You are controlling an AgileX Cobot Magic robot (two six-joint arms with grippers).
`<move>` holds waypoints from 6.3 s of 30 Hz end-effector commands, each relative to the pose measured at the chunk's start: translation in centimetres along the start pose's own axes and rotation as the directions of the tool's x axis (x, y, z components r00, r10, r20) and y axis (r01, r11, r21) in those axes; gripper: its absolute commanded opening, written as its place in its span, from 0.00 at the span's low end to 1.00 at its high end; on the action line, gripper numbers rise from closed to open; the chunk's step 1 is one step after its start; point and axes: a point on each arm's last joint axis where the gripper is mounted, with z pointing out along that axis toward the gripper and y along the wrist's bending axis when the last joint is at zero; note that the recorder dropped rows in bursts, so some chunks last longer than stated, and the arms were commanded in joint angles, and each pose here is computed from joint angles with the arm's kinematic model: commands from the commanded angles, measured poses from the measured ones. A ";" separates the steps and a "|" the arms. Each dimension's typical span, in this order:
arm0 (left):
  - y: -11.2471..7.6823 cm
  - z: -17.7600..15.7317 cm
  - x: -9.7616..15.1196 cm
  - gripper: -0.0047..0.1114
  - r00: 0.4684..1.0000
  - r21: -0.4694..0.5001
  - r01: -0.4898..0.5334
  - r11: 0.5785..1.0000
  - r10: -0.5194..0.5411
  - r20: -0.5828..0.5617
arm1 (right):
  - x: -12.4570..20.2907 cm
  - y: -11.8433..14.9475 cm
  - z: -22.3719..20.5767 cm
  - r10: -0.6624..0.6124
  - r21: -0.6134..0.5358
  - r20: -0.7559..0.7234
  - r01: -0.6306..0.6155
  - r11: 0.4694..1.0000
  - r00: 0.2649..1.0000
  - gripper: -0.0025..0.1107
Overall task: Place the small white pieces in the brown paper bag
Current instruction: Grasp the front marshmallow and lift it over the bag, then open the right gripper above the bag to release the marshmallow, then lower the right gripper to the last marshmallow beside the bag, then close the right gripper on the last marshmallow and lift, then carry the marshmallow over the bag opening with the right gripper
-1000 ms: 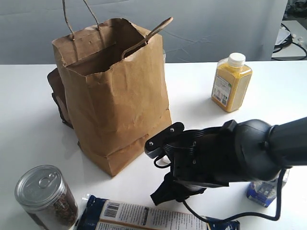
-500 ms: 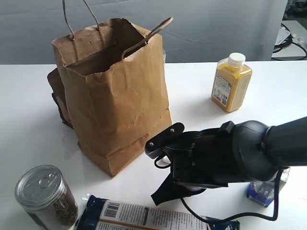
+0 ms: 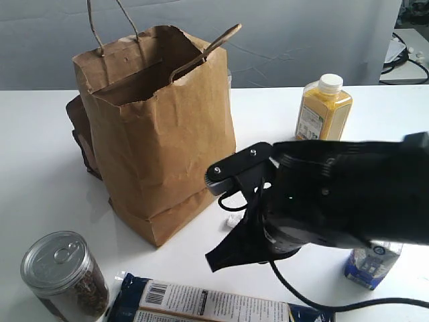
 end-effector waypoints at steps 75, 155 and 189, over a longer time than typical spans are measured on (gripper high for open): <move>-0.1 0.0 0.1 0.04 1.000 0.009 0.010 1.000 -0.010 0.005 | -4.9 5.1 -12.9 0.085 -0.322 0.393 0.050 0.945 0.916 0.35; -0.1 0.0 0.1 0.04 1.000 0.009 0.010 1.000 -0.010 0.005 | -0.9 -1.9 11.6 0.170 -0.082 0.007 -0.169 0.982 0.985 0.27; -0.1 0.0 0.1 0.04 1.000 0.009 0.010 1.000 -0.010 0.005 | -2.3 2.1 -15.9 0.380 -0.659 0.577 0.137 0.740 0.723 0.27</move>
